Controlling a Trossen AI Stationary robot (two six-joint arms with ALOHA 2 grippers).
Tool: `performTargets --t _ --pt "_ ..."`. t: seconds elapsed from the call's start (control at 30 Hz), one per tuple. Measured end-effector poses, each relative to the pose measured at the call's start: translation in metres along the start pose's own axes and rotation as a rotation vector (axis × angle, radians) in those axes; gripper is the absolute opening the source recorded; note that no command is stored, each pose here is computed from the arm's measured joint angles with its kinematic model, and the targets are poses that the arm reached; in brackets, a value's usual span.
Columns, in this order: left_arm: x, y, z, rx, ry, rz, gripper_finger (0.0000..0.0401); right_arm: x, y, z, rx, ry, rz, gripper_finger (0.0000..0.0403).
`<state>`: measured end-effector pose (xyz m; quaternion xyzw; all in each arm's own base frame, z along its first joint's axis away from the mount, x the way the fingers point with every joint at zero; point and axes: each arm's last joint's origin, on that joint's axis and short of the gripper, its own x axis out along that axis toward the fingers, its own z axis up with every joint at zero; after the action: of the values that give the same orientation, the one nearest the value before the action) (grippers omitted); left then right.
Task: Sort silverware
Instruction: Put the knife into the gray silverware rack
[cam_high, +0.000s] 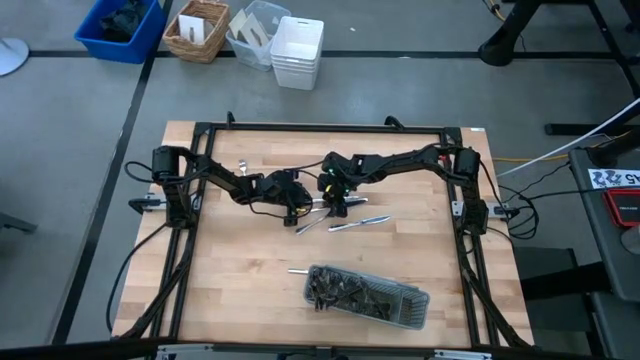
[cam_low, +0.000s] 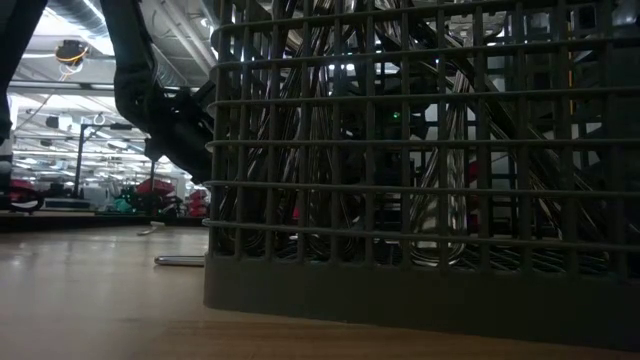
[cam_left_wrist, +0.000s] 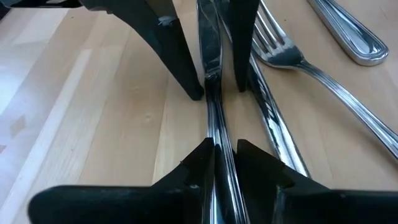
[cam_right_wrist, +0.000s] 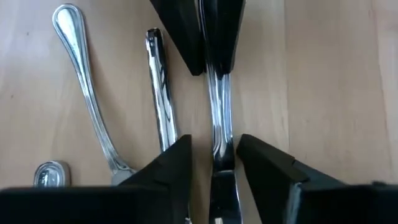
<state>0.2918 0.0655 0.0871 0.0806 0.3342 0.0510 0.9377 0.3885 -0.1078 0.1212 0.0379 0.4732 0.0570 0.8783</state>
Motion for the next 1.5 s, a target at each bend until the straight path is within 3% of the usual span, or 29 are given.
performTargets --t 0.23,0.33,0.7,1.5 --pt "0.0 0.002 0.007 -0.035 -0.092 0.026 0.006 -0.001 -0.003 -0.001 0.0 0.036 -0.102 0.0145" --pt "-0.001 0.004 0.013 -0.038 -0.154 0.04 0.006 -0.001 -0.003 -0.003 0.007 0.067 -0.118 0.0124" --pt "-0.001 0.004 0.014 -0.038 -0.157 0.041 0.0061 -0.002 -0.003 -0.006 0.014 0.091 -0.127 0.0042" --pt "0.0 0.001 0.004 0.05 -0.054 0.018 0.0061 -0.004 -0.003 0.004 0.069 0.034 -0.038 0.0043"
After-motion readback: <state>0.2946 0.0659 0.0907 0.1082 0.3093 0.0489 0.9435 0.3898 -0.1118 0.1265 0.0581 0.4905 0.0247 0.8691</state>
